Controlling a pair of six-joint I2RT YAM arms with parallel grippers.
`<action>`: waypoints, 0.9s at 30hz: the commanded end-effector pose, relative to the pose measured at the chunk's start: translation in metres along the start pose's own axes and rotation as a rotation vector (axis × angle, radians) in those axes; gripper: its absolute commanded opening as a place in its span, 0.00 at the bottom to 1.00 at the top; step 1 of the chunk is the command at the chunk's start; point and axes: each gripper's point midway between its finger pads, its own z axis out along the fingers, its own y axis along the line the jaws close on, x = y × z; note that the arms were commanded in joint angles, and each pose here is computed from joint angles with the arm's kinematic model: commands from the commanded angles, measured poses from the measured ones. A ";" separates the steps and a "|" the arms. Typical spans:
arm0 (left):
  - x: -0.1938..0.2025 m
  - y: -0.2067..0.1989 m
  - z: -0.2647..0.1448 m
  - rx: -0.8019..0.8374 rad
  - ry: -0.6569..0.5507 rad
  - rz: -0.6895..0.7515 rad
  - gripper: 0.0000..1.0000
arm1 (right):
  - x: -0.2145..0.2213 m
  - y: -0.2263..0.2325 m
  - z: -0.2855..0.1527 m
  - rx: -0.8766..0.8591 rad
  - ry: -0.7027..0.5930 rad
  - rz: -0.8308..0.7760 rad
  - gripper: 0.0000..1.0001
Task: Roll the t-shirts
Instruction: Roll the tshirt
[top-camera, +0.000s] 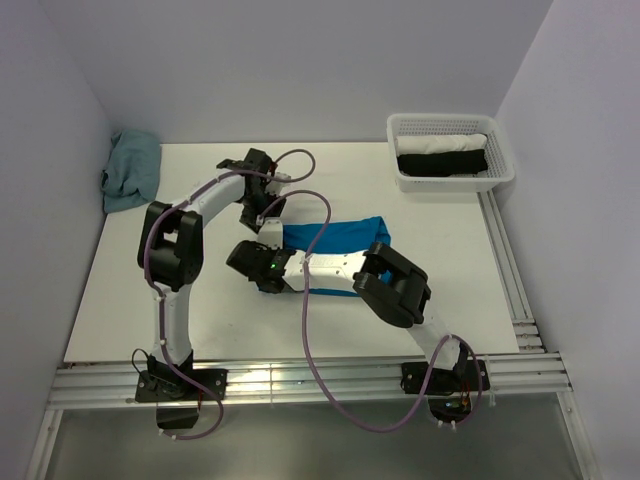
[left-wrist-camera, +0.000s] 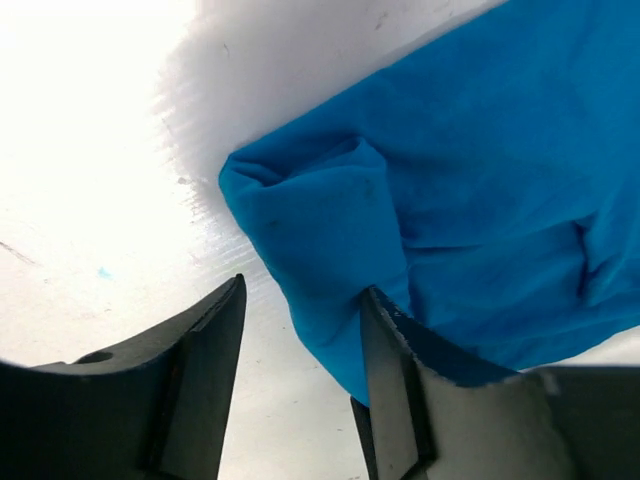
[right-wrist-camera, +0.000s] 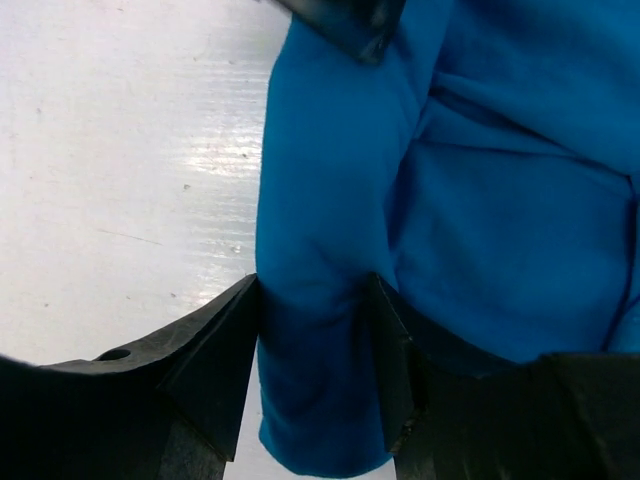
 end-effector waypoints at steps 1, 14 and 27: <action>-0.028 -0.007 -0.019 0.029 -0.088 0.018 0.56 | 0.010 -0.016 0.007 0.070 0.019 -0.016 0.54; -0.047 0.006 -0.039 0.127 -0.139 -0.057 0.63 | 0.037 -0.014 0.009 0.049 0.127 -0.052 0.38; -0.021 0.029 -0.053 0.320 -0.205 -0.100 0.61 | 0.010 0.033 -0.022 -0.585 0.196 0.371 0.24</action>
